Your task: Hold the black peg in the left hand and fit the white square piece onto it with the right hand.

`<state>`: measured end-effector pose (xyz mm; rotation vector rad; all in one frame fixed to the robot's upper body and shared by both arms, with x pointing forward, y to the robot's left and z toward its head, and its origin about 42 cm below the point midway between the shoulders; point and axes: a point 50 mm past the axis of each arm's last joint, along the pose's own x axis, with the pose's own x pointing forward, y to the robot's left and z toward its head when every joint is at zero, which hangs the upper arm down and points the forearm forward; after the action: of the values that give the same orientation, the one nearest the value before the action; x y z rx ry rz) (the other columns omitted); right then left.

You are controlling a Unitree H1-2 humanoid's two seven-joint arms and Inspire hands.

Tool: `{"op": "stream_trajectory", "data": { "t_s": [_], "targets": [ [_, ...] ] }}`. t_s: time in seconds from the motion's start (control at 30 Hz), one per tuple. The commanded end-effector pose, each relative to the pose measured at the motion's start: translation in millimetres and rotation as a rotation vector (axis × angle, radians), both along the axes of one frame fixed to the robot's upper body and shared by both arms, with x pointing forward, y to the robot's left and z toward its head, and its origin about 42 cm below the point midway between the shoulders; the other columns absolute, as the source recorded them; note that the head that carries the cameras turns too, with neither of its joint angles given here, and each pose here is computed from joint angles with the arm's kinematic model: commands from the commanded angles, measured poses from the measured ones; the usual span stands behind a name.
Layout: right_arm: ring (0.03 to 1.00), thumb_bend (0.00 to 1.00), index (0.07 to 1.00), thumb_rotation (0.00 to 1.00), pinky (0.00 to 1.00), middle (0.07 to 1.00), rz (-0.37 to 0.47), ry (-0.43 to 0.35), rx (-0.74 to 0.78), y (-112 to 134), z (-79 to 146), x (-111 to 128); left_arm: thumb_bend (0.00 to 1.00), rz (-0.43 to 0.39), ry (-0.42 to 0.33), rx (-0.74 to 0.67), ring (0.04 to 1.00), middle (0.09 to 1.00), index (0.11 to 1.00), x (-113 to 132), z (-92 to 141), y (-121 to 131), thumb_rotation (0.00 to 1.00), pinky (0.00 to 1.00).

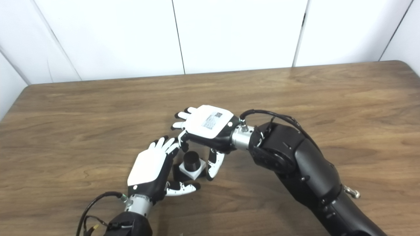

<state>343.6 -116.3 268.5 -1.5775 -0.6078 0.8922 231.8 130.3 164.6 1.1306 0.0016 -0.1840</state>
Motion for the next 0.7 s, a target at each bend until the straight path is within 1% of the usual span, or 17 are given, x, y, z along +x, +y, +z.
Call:
{"op": "stream_trajectory", "data": {
  "t_s": [0.0, 0.1, 0.23, 0.33, 0.47, 0.57, 0.67],
  "targets": [
    [1.0, 0.98, 0.643, 0.29, 1.0, 0.938, -0.024, -0.046, 0.034, -1.8, 21.1, 8.1, 0.83, 0.015, -0.038, -0.015, 1.0, 0.964, 0.865, -1.8, 8.5, -0.4, 0.31, 1.0],
    [1.0, 0.99, 0.643, 0.28, 1.0, 0.933, -0.036, -0.044, 0.054, -4.8, 22.0, 9.3, 0.83, 0.017, -0.036, -0.027, 1.0, 0.97, 0.872, -2.2, 8.9, 0.9, 0.29, 1.0],
    [1.0, 0.99, 0.648, 0.32, 1.0, 0.929, -0.057, -0.054, 0.071, -10.8, 24.8, 12.0, 0.82, 0.022, -0.032, -0.037, 1.0, 0.982, 0.884, -2.3, 10.7, 3.1, 0.28, 1.0],
    [1.0, 1.0, 0.646, 0.33, 1.0, 0.924, -0.082, -0.052, 0.104, -17.0, 27.5, 14.6, 0.8, 0.04, -0.048, -0.043, 1.0, 0.991, 0.899, -2.1, 11.3, 6.5, 0.32, 1.0],
    [1.0, 1.0, 0.654, 0.36, 1.0, 0.927, -0.111, -0.051, 0.129, -26.1, 30.7, 17.9, 0.82, 0.077, -0.069, -0.055, 1.0, 0.999, 0.92, -2.8, 14.1, 12.3, 0.39, 1.0],
    [1.0, 1.0, 0.664, 0.36, 1.0, 0.929, -0.145, -0.042, 0.143, -34.3, 33.0, 20.0, 0.83, 0.091, -0.081, -0.056, 1.0, 0.997, 0.925, -4.1, 17.2, 17.5, 0.4, 1.0],
    [1.0, 1.0, 0.672, 0.37, 1.0, 0.93, -0.164, -0.04, 0.154, -40.2, 34.9, 21.4, 0.84, 0.105, -0.078, -0.071, 1.0, 0.997, 0.925, -5.2, 19.3, 22.2, 0.39, 1.0]
  ]
}}
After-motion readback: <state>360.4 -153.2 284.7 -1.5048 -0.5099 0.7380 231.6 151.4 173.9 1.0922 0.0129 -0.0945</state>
